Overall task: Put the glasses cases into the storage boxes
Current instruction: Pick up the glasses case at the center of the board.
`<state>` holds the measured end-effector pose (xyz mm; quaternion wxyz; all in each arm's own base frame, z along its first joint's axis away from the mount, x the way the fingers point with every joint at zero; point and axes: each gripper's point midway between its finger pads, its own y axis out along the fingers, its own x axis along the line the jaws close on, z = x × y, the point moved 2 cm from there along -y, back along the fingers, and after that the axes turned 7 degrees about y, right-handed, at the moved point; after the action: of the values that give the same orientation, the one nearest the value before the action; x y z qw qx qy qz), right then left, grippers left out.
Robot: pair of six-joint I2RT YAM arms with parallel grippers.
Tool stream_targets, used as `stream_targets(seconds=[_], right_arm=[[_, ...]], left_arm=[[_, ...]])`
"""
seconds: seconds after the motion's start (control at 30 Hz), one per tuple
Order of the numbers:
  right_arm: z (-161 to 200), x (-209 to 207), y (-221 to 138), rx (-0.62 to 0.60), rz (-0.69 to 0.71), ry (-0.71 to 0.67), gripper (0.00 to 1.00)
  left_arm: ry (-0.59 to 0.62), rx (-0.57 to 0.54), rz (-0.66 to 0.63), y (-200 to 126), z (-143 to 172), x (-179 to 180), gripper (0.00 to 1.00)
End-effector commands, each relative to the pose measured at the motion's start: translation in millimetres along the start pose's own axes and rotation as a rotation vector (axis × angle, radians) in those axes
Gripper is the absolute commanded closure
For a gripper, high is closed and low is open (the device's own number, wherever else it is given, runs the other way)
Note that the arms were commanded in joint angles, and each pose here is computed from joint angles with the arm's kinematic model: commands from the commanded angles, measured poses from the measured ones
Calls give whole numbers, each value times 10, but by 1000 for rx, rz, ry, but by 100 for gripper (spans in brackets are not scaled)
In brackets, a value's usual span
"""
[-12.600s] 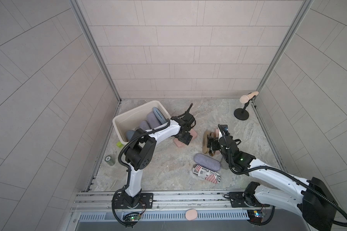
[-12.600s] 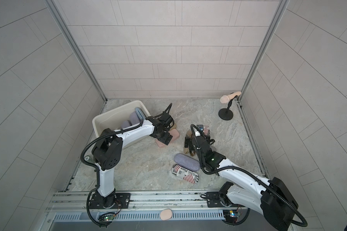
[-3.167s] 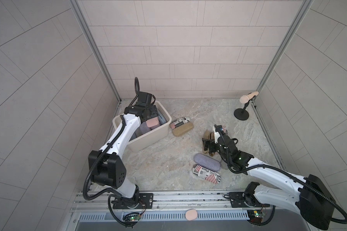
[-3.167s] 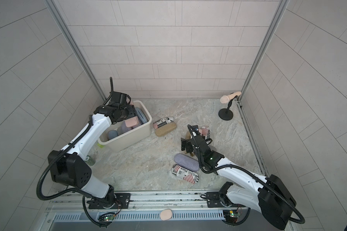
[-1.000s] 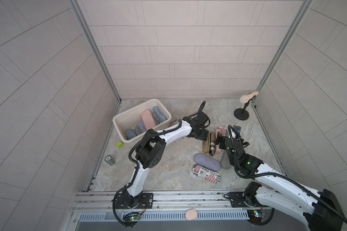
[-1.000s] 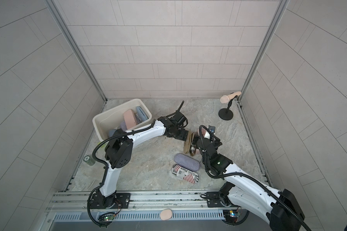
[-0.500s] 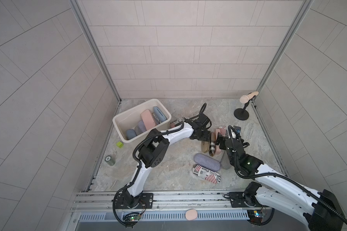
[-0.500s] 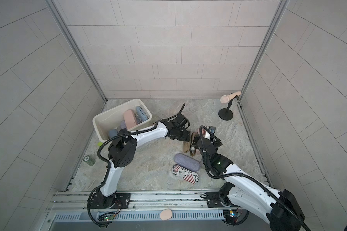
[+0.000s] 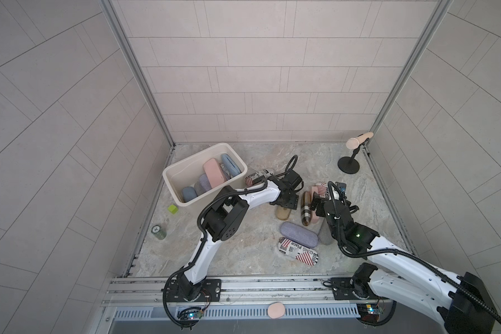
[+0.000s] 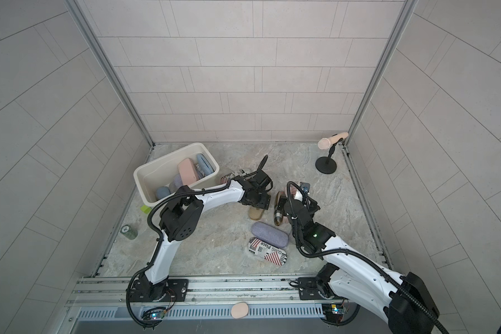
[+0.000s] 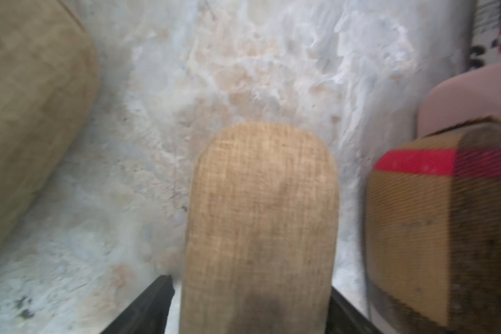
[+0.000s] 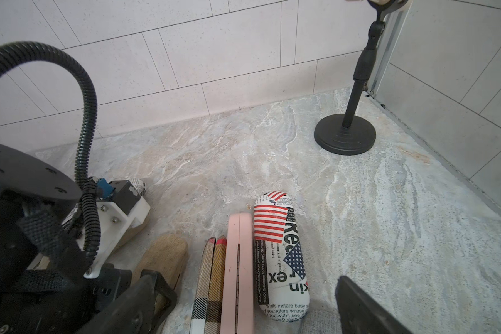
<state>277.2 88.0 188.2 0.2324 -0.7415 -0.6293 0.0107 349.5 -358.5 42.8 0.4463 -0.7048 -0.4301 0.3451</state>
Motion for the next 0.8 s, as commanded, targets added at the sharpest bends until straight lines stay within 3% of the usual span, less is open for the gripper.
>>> stream_targets(seconds=[0.0, 0.27, 0.47, 0.77], right_arm=[[1, -3, 8, 2, 3, 12, 1], [6, 11, 2, 4, -11, 13, 1], [69, 229, 22, 42, -134, -17, 2], [335, 713, 97, 198, -301, -152, 4]], left_arm=[[9, 18, -48, -47, 98, 151, 22], [29, -63, -35, -318, -25, 145, 31], [10, -188, -21, -920, -279, 272, 34], [-142, -429, -66, -1886, -422, 899, 35]])
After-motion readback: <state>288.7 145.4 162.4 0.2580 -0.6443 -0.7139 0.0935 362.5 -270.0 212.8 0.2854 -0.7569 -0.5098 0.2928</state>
